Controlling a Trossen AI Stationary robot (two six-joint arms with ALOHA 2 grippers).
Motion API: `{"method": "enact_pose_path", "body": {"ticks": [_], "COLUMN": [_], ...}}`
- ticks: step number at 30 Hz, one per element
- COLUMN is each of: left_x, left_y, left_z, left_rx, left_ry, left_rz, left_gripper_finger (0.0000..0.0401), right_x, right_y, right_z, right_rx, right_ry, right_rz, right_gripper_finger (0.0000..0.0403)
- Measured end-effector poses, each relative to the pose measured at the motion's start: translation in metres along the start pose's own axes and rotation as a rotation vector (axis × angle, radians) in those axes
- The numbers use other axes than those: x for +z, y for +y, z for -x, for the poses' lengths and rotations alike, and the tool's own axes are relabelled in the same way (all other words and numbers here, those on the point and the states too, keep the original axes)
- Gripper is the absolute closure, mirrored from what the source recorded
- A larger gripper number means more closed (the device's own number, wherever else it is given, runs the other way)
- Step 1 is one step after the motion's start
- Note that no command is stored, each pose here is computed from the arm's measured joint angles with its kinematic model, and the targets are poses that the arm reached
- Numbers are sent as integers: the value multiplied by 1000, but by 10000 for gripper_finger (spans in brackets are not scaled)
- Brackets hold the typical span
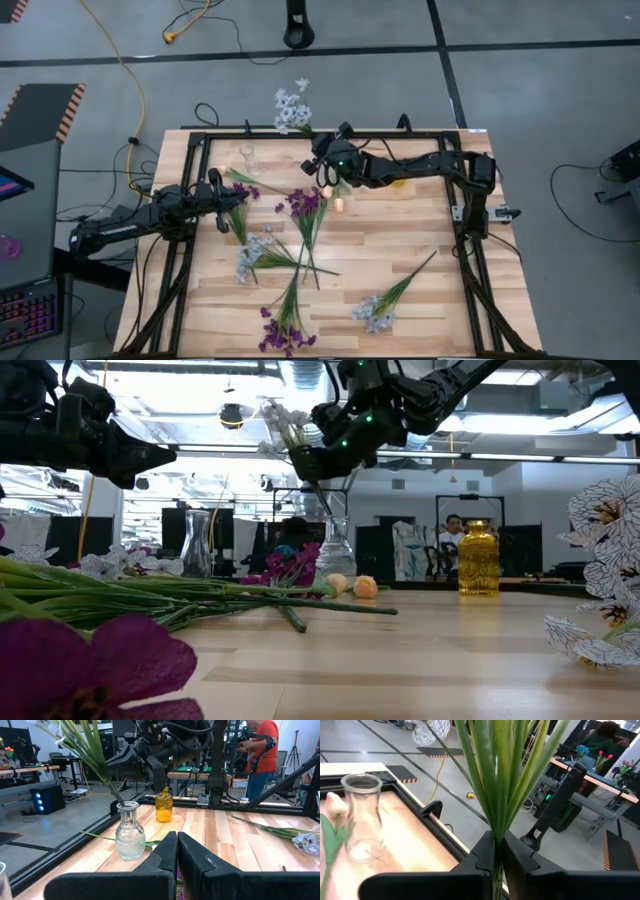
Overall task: Sort flowers into vase by color
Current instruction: Put the top right white flowers into the right transparent vase
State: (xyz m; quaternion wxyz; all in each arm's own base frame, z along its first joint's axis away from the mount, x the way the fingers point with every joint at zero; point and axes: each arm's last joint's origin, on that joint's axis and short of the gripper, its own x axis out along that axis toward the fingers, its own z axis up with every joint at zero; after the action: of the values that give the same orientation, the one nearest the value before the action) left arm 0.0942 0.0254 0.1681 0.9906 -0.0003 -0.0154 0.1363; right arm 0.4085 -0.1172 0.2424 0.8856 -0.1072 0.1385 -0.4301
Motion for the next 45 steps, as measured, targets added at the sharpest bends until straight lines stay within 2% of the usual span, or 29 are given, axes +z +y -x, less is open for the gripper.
{"method": "enact_pose_path", "body": {"ticks": [6, 21, 25, 30, 37, 45], "left_x": [0, 0, 0, 0, 0, 0], "left_y": [0, 0, 0, 0, 0, 0], "left_z": [0, 0, 0, 0, 0, 0], "left_rx": [0, 0, 0, 0, 0, 0], "left_ry": [0, 0, 0, 0, 0, 0], "left_rz": [0, 0, 0, 0, 0, 0], "left_gripper_finger": [401, 401, 401, 401, 401, 401], "right_x": [0, -1, -1, -1, 1, 3], "right_y": [-1, 0, 0, 1, 5, 18], "right_z": [0, 0, 0, 1, 11, 26], "right_rx": [-2, 4, 4, 2, -163, -277], "right_ry": [0, 10, 9, 9, 36, 58], "right_rz": [-1, 8, 7, 8, 14, 34], "right_gripper_finger": [330, 323, 295, 230, 164, 156]}}
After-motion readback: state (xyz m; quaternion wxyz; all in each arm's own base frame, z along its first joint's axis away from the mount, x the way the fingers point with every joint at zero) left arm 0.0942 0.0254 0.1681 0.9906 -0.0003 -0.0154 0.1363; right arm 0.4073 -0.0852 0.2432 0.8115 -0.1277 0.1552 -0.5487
